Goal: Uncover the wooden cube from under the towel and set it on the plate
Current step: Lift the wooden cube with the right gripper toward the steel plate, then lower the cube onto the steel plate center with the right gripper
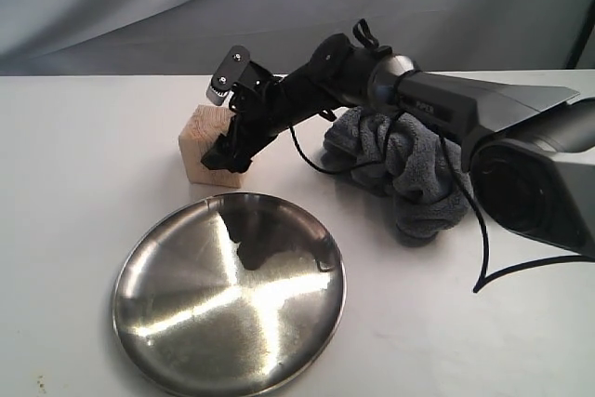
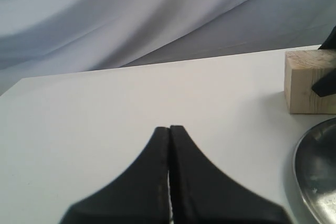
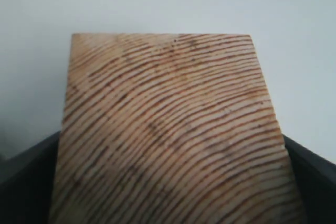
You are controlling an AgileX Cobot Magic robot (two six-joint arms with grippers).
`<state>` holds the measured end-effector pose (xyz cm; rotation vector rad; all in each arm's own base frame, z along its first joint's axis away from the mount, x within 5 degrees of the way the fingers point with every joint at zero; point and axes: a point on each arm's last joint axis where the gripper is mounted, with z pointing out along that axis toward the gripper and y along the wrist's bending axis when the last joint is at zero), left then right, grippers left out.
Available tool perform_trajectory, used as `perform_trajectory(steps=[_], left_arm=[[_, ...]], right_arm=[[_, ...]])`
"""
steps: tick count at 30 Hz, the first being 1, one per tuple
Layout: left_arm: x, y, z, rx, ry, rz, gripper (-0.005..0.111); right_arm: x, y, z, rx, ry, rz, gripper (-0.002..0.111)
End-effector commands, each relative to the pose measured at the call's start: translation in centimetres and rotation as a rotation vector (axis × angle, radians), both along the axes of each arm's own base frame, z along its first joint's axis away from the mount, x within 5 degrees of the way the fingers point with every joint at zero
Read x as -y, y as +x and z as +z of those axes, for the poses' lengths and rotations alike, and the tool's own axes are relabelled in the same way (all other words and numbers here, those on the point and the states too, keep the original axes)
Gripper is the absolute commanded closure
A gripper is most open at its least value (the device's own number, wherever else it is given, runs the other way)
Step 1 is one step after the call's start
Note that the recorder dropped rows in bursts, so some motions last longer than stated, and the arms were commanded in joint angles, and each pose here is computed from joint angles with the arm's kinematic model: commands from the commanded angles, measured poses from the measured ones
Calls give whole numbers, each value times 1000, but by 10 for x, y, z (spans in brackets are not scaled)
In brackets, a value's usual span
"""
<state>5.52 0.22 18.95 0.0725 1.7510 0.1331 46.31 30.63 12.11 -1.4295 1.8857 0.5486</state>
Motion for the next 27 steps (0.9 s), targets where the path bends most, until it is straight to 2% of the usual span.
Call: perform_trajectory(steps=[1,11,18,21,27], left_arm=[[0,0,0,3,-7,-1,107],[0,0,0,2,-5,-2,107],[0,0,0,2,-5,-2,107],[0,0,0,2,-5,-2,107],[0,0,0,3,-7,-1,107]], right_arm=[[1,-1,44,19,83,-5,108],[3,-17,96,32,116,79,108],[9,-48,126,-72,68,284,108],[13,-59,134,-121,48,363,108],[19,-58,132,-81,-43,368,108]])
